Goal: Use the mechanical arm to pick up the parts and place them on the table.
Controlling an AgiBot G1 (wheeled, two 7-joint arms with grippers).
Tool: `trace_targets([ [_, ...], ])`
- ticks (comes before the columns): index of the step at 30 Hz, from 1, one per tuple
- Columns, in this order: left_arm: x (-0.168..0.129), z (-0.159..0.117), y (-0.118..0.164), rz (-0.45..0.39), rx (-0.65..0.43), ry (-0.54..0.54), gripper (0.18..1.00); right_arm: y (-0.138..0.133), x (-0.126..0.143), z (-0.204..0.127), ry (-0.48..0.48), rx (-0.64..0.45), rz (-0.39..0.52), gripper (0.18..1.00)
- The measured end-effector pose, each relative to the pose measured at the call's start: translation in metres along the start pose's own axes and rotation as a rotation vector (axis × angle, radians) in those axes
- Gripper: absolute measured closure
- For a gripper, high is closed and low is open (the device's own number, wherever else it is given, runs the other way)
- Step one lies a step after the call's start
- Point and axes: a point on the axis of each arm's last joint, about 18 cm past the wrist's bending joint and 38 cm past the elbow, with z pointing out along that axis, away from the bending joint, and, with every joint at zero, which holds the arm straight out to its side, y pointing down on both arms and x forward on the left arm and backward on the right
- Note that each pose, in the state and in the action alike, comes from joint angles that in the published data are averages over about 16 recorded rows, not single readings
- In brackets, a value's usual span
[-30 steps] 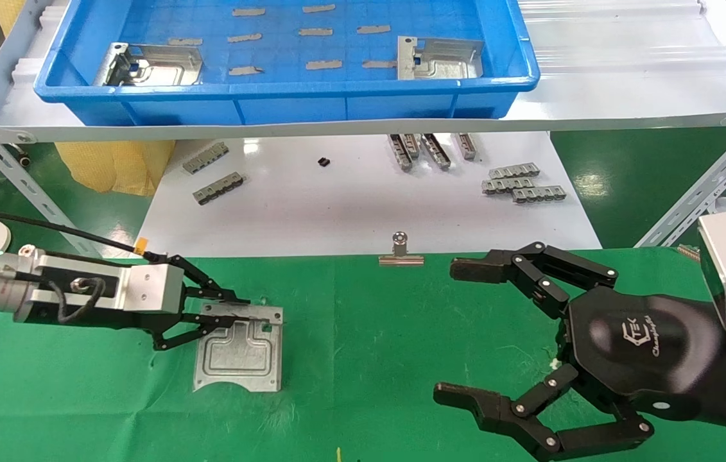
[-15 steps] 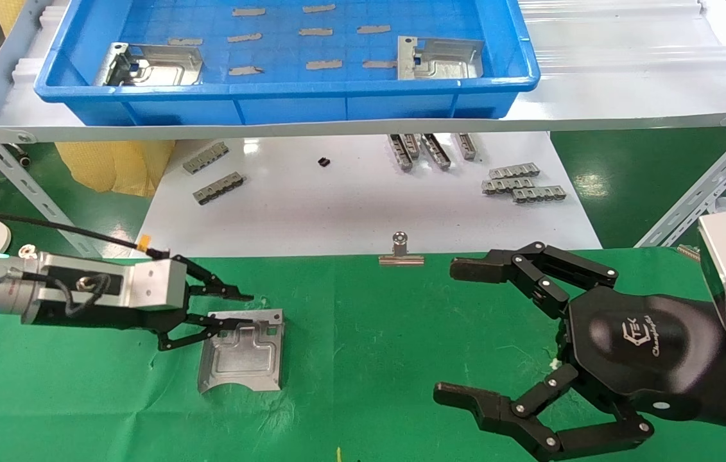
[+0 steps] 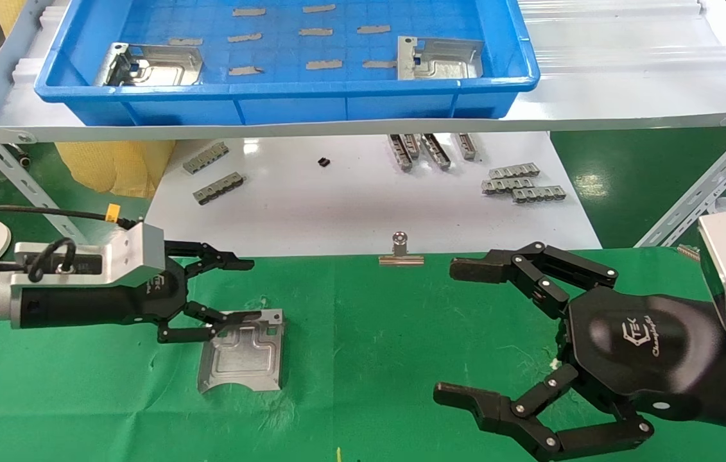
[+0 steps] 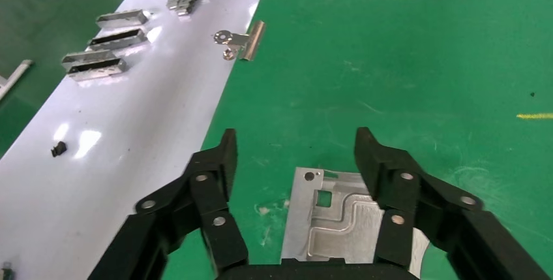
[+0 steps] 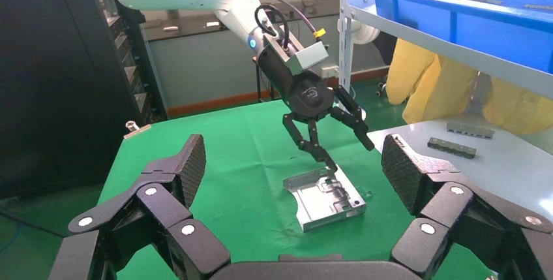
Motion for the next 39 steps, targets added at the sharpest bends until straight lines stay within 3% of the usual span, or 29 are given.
trace_targets([
  [16, 0.005, 0.001, -0.004, -0.030, 0.061, -0.010, 0.295, 0.000, 0.000, 0.000, 0.000, 0.000, 0.000, 0.179],
  [28, 0.018, -0.005, -0.018, -0.090, 0.177, -0.021, 0.195, 0.000, 0.000, 0.000, 0.000, 0.000, 0.000, 0.179],
  [39, 0.034, -0.017, -0.037, -0.138, 0.272, -0.016, 0.184, 0.000, 0.000, 0.000, 0.000, 0.000, 0.000, 0.179],
])
